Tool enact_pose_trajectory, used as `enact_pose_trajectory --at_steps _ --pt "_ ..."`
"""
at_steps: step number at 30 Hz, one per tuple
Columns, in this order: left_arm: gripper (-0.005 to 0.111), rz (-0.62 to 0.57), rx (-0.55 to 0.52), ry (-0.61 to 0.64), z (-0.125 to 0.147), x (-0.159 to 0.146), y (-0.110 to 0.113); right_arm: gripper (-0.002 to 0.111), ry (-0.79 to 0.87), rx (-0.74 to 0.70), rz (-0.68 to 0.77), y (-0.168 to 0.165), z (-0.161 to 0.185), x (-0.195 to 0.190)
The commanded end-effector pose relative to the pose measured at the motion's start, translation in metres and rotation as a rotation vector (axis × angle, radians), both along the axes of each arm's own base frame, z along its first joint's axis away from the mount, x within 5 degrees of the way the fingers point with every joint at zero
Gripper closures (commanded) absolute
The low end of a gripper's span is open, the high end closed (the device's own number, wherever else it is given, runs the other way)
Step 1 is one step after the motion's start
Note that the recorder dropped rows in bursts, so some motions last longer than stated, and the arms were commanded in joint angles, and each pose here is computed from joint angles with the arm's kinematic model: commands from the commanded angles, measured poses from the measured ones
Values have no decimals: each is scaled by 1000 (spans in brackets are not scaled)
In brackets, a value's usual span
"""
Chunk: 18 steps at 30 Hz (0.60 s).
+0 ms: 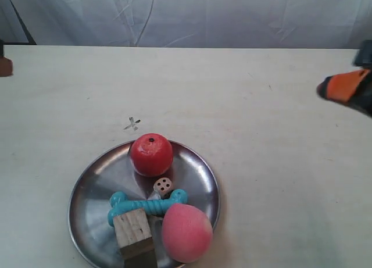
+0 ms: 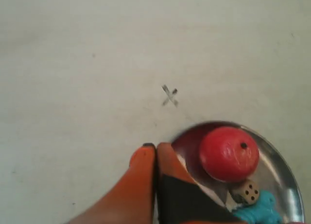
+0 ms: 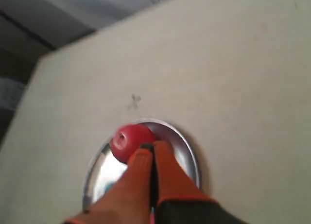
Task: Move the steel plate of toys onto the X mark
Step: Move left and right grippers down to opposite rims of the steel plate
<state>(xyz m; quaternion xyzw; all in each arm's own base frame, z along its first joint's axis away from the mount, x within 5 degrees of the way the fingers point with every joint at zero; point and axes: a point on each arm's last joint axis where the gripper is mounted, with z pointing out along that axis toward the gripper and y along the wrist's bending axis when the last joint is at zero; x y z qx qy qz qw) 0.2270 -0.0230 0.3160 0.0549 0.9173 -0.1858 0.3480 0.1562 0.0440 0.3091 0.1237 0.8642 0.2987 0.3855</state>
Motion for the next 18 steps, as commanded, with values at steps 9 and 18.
enact_pose_trajectory --at_steps 9,18 --pt "107 -167 -20 535 -110 63 -2 74 542 43 219 18 -108 47" --pt "67 -272 -147 635 -154 75 -12 50 590 230 196 26 -136 18"
